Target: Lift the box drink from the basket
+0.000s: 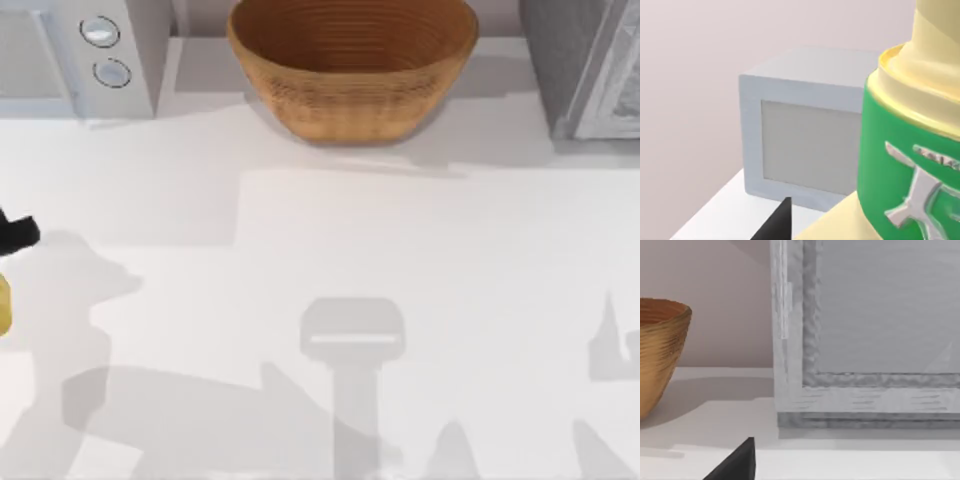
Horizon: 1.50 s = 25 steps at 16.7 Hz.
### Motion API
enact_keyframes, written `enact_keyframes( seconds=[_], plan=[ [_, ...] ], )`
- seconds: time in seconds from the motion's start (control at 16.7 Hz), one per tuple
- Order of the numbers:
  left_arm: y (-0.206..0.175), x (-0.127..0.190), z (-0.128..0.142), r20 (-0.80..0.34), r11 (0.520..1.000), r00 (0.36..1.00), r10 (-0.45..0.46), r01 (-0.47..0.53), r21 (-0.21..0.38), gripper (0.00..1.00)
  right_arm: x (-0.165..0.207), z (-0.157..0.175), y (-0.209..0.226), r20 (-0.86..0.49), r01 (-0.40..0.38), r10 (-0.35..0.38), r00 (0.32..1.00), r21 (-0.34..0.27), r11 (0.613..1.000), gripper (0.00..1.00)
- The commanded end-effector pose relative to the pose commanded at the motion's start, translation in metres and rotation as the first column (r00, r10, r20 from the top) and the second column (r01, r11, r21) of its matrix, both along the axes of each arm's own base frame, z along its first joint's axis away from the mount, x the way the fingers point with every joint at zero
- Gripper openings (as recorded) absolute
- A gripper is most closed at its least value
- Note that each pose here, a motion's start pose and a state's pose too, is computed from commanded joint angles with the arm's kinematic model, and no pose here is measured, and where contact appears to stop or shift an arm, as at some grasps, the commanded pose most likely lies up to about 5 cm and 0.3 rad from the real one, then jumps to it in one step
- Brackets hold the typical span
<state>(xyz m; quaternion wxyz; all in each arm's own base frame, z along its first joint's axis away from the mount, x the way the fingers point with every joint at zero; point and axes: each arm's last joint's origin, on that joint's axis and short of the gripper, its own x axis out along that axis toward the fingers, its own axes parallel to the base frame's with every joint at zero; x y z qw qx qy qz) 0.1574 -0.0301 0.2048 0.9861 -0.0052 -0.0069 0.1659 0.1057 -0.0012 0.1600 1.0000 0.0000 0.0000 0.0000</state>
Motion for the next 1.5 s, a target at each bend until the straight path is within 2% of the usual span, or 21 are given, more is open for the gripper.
enact_keyframes(
  seconds=[0.3,0.54,1.02,1.5],
  plan=[
    [-0.033,0.033,-0.003,-0.019,0.985,0.985,0.174,-0.174,0.004,0.0,0.0,0.0,0.0,0.0,0.0,0.0,1.0,0.0,1.0,1.0],
    [-0.053,0.045,-0.011,-0.026,0.968,0.968,0.25,-0.25,0.009,0.0,0.0,0.0,0.0,0.0,0.0,0.0,1.0,0.0,1.0,1.0],
    [-0.054,0.048,-0.016,-0.036,0.965,0.964,0.262,-0.262,0.021,0.0,0.0,0.0,0.0,0.0,0.0,0.0,1.0,0.0,1.0,1.0],
    [-0.042,0.072,-0.044,-0.023,0.964,0.963,0.267,-0.267,0.005,0.0,0.0,0.0,0.0,0.0,0.0,0.0,1.0,0.0,1.0,1.0]
  ],
)
